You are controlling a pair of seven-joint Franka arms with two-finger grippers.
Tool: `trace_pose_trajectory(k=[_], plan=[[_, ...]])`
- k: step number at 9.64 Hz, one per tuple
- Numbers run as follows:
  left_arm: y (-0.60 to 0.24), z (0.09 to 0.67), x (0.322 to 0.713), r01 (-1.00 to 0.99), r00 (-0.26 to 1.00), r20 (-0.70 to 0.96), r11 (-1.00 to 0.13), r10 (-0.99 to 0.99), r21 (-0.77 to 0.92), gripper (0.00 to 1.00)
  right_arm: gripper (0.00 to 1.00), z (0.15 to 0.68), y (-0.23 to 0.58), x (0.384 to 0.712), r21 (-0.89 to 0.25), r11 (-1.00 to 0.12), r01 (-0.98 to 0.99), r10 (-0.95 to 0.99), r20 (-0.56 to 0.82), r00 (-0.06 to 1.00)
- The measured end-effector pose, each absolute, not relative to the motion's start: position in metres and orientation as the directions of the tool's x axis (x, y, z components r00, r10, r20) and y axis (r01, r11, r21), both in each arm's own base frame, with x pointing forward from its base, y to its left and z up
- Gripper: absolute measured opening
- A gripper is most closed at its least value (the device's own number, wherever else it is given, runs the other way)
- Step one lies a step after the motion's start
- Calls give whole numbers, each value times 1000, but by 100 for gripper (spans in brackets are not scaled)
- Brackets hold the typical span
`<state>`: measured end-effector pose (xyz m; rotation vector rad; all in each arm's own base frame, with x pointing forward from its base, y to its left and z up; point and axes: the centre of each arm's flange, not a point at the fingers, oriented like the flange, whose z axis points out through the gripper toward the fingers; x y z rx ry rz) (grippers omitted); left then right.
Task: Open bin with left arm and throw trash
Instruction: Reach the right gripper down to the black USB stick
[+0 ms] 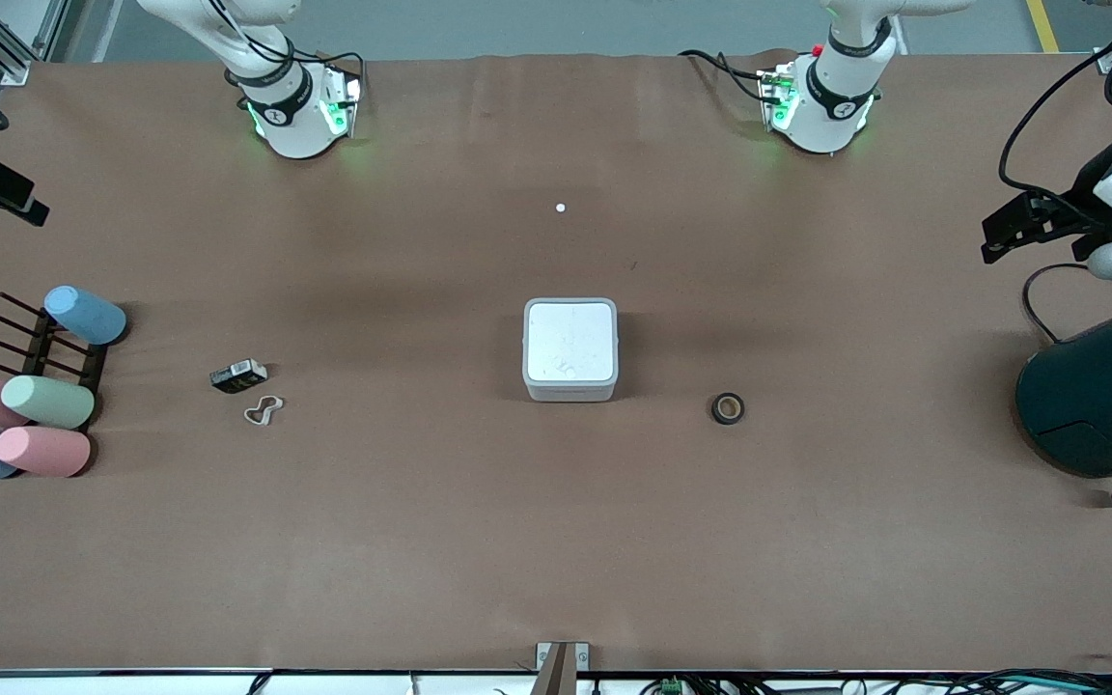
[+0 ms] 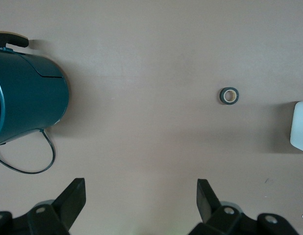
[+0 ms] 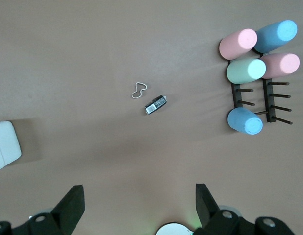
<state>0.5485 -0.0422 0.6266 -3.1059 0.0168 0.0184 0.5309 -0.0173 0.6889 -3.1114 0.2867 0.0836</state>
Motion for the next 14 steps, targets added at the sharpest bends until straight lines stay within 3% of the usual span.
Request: trace_pose_trajectory(k=[2, 4, 7, 9, 11, 14], plan=[[-42, 627, 549, -11, 1000, -12, -999, -11, -36, 100, 100, 679, -17, 535, -22, -983, -184, -182, -75, 981], [-42, 626, 549, -12, 1000, -12, -999, -12, -36, 100, 100, 637, -25, 564, -29, -980, -196, -193, -93, 977], [-42, 627, 549, -21, 1000, -12, -999, -21, -35, 100, 100, 477, -84, 615, -30, -952, -303, -298, -109, 948], [-42, 627, 549, -22, 1000, -12, -999, -21, -35, 100, 100, 393, -146, 603, -30, -914, -405, -399, -124, 909], [-42, 627, 549, -21, 1000, -12, -999, -21, -35, 100, 100, 353, -145, 594, -25, -817, -576, -571, -103, 815], [-45, 626, 549, -28, 1000, -13, -999, -27, -35, 100, 98, 314, -107, 602, -39, -559, -828, -827, -46, 560]])
